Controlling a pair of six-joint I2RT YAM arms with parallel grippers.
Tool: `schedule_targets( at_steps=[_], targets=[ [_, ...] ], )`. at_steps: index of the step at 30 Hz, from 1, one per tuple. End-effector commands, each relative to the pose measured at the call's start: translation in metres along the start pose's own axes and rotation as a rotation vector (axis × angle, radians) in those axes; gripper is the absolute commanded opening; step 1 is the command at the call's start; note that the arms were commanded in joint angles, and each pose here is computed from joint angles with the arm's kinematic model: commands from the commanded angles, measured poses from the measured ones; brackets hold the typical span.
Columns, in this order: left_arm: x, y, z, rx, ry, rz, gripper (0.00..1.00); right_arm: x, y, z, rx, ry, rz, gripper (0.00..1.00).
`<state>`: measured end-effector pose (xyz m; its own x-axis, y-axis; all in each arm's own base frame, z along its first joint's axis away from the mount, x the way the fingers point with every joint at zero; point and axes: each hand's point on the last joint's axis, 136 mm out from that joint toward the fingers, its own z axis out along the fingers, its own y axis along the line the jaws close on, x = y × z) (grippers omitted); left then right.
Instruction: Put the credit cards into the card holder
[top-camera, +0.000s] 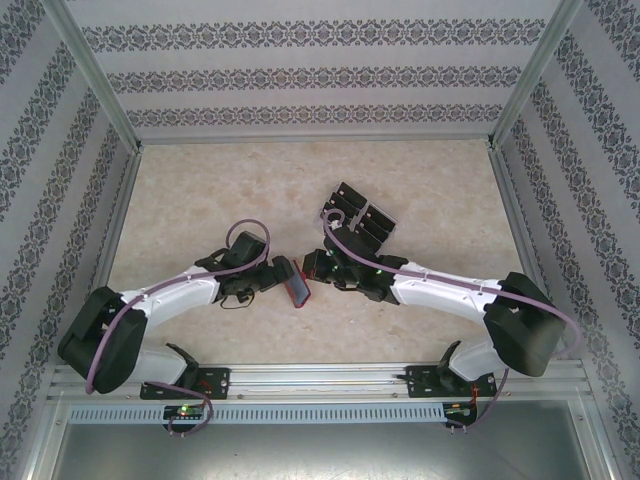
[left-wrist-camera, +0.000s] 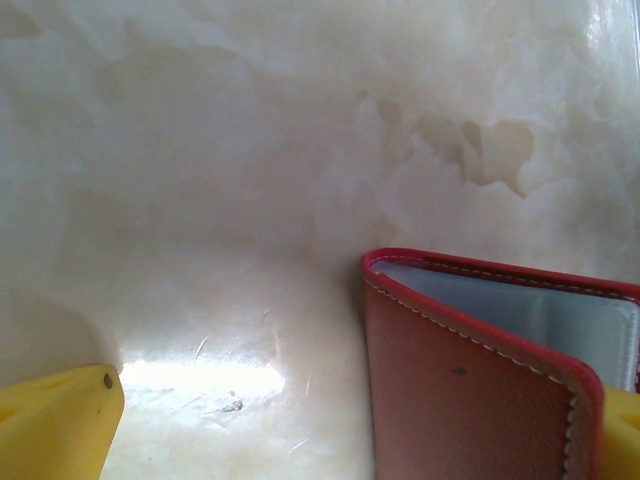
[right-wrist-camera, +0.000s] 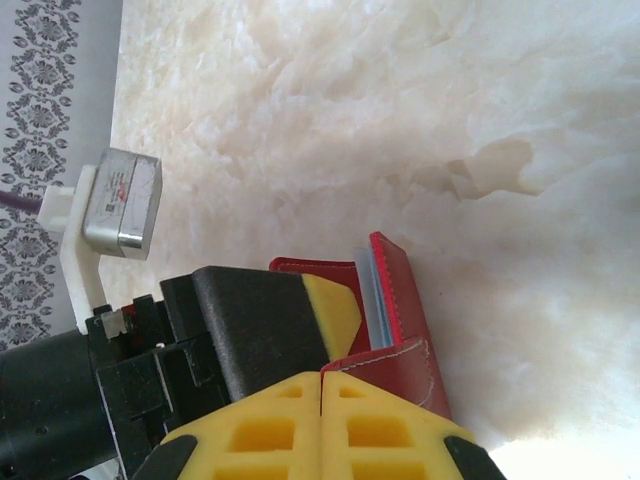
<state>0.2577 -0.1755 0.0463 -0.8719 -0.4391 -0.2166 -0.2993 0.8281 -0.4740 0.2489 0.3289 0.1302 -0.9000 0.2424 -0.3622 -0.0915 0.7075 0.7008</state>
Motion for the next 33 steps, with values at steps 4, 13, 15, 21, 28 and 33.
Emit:
schedule_targets(
  at_steps=[4,13,15,21,28,33],
  targets=[
    [0.004,0.012,-0.007,-0.033,-0.027,0.026,1.0,-0.008,-0.031,-0.007,0.082,-0.056,0.028,0.0],
    [0.014,0.036,0.008,-0.11,0.006,0.051,1.0,0.007,-0.078,0.004,0.197,-0.042,0.05,0.0],
    [0.014,0.042,0.01,-0.135,0.01,0.058,1.0,0.01,-0.084,0.006,0.211,-0.036,0.05,0.0],
    [0.003,0.063,0.008,-0.223,0.017,0.071,1.0,0.017,-0.108,0.01,0.271,-0.034,0.075,0.0],
    [-0.034,0.057,-0.029,-0.215,-0.084,0.086,1.0,0.02,-0.111,0.011,0.267,-0.028,0.084,0.0],
    [-0.05,0.038,-0.05,-0.225,-0.091,0.178,1.0,0.019,-0.105,0.011,0.247,-0.02,0.081,0.0]
  ],
)
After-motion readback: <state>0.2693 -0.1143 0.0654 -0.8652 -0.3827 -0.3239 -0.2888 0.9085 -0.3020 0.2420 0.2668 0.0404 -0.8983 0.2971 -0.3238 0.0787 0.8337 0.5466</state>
